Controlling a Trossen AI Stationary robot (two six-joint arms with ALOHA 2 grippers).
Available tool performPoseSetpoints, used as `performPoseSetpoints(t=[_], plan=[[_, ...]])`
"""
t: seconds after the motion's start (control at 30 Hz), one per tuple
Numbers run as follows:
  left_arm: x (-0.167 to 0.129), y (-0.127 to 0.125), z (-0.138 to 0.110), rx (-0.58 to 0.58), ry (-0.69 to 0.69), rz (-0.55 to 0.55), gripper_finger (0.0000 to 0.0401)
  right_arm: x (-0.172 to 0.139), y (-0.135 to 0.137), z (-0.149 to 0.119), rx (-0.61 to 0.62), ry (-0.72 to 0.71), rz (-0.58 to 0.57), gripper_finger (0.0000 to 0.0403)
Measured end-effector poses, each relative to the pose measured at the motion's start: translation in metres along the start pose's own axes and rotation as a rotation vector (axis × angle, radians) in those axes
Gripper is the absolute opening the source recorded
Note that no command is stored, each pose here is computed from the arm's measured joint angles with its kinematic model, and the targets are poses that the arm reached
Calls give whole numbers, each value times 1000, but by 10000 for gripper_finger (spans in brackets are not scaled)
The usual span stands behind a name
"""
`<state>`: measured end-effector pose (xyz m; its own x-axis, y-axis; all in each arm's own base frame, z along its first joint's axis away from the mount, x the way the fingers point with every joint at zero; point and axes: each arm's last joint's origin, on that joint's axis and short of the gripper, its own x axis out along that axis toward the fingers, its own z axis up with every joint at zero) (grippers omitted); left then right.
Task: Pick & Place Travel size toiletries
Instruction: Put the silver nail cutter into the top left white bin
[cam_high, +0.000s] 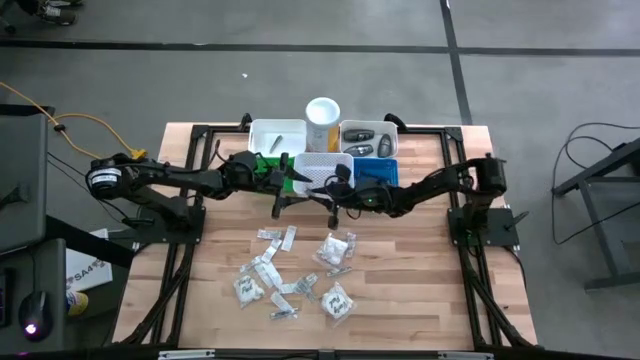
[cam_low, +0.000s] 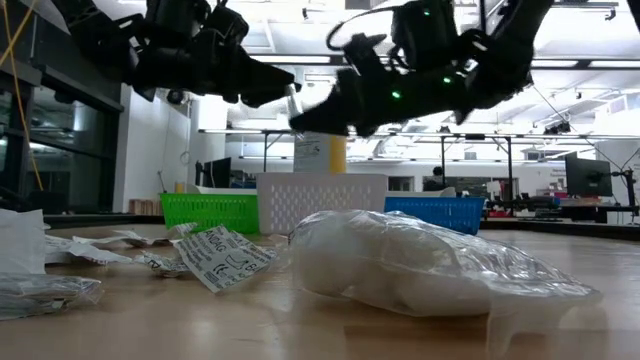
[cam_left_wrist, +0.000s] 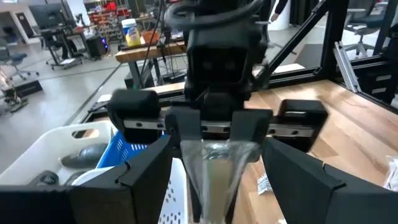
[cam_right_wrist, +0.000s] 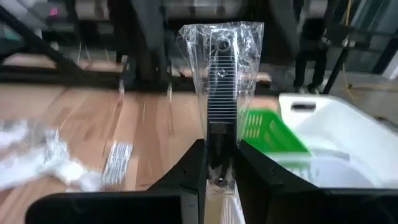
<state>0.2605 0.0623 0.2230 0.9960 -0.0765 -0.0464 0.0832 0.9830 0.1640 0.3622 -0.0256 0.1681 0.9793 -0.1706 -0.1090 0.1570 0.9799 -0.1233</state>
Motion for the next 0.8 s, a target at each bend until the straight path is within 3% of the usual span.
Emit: performPoseSetpoints(t=[0.33, 0.47, 0.7, 0.8], plan=[[0, 0, -4, -33, 36, -3, 236, 12, 0, 5, -15, -19, 7, 49], [0, -1, -4, -46, 39, -19, 187, 12, 0, 5, -8, -19, 0, 49], [0, -1, -5, -45, 44, -26, 45, 12, -1, 4, 8, -10, -5, 49], [0, -1, -5, -45, 50, -27, 46, 12, 0, 4, 8, -5, -5, 49]])
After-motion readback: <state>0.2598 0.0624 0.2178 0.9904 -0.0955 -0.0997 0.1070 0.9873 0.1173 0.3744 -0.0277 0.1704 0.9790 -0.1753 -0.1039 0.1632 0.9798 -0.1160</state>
